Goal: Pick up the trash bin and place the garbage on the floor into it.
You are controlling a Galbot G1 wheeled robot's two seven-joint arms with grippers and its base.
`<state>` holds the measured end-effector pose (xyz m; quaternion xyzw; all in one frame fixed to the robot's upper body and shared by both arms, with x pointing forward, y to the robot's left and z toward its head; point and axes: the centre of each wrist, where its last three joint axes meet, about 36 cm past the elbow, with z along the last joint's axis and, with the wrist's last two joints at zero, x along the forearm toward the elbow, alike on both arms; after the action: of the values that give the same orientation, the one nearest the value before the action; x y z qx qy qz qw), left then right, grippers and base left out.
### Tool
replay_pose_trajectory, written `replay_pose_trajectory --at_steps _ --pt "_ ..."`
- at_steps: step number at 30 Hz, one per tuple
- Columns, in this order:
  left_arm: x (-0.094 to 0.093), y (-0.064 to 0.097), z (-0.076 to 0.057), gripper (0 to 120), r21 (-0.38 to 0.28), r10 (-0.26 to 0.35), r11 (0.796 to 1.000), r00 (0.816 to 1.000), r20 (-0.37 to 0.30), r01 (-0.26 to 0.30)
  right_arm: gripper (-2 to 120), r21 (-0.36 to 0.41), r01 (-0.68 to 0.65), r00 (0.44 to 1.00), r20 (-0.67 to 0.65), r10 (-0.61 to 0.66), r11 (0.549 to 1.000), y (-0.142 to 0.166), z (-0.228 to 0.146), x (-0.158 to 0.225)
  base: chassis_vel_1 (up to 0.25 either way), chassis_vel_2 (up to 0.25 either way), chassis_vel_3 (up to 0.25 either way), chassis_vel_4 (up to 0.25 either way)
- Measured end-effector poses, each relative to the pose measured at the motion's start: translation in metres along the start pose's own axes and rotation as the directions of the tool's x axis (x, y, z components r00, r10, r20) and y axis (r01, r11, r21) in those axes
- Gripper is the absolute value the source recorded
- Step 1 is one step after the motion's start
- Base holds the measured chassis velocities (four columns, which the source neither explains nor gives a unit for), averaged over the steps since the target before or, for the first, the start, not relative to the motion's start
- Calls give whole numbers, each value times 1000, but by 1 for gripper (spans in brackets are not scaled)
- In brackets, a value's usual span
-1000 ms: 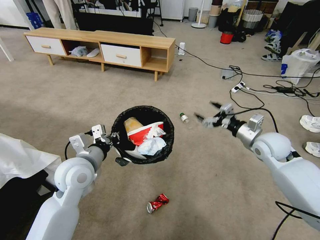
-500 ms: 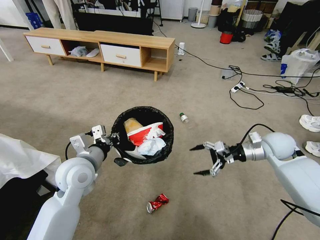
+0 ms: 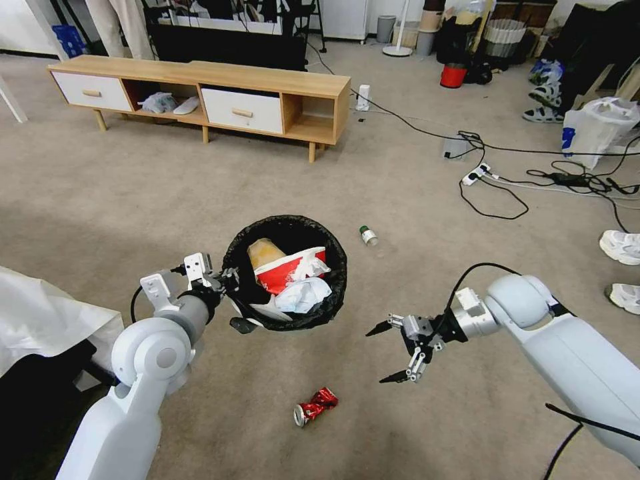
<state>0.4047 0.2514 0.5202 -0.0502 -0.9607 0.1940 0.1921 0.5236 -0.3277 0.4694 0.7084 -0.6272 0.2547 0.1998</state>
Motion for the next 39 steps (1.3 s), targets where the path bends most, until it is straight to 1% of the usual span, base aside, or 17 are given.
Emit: replay_pose_trajectory --at_steps 3,4,8,11,12,21,26,33,39 --pt "0 0 1 2 2 0 1000 1000 1 0 100 -3 -28 999 -42 28 1000 1 -10 -19 0 0 0 0" --pt "0 0 1 2 2 0 1000 1000 1 0 100 -3 -28 999 -42 28 1000 1 -10 -19 0 0 0 0" --pt "-2 -1 5 2 2 -4 1000 1000 -2 4 100 -3 -64 995 -76 64 998 -2 -14 -49 0 0 0 0" --pt "-3 -1 6 2 3 -4 1000 1000 -3 4 100 -2 -70 994 -82 70 998 -4 -14 -54 0 0 0 0" --pt "-3 -1 6 2 3 -4 1000 1000 -3 4 100 -2 -80 993 -87 79 997 -6 -14 -63 0 0 0 0" --pt "-4 -2 6 2 9 -4 1000 1000 1 4 100 -41 -149 982 -120 143 988 -17 5 -103 0 0 0 0" --pt "-5 -4 8 2 13 2 1000 1000 2 -2 100 -45 -132 983 -138 125 990 -23 14 -122 0 0 0 0" --pt "-8 -4 10 2 18 4 1000 1000 1 -4 100 -44 -104 986 -139 97 994 -27 17 -137 0 0 0 0" --pt "-9 -5 8 2 19 8 1000 1000 6 -8 100 -43 -84 988 -134 78 996 -29 22 -150 0 0 0 0"
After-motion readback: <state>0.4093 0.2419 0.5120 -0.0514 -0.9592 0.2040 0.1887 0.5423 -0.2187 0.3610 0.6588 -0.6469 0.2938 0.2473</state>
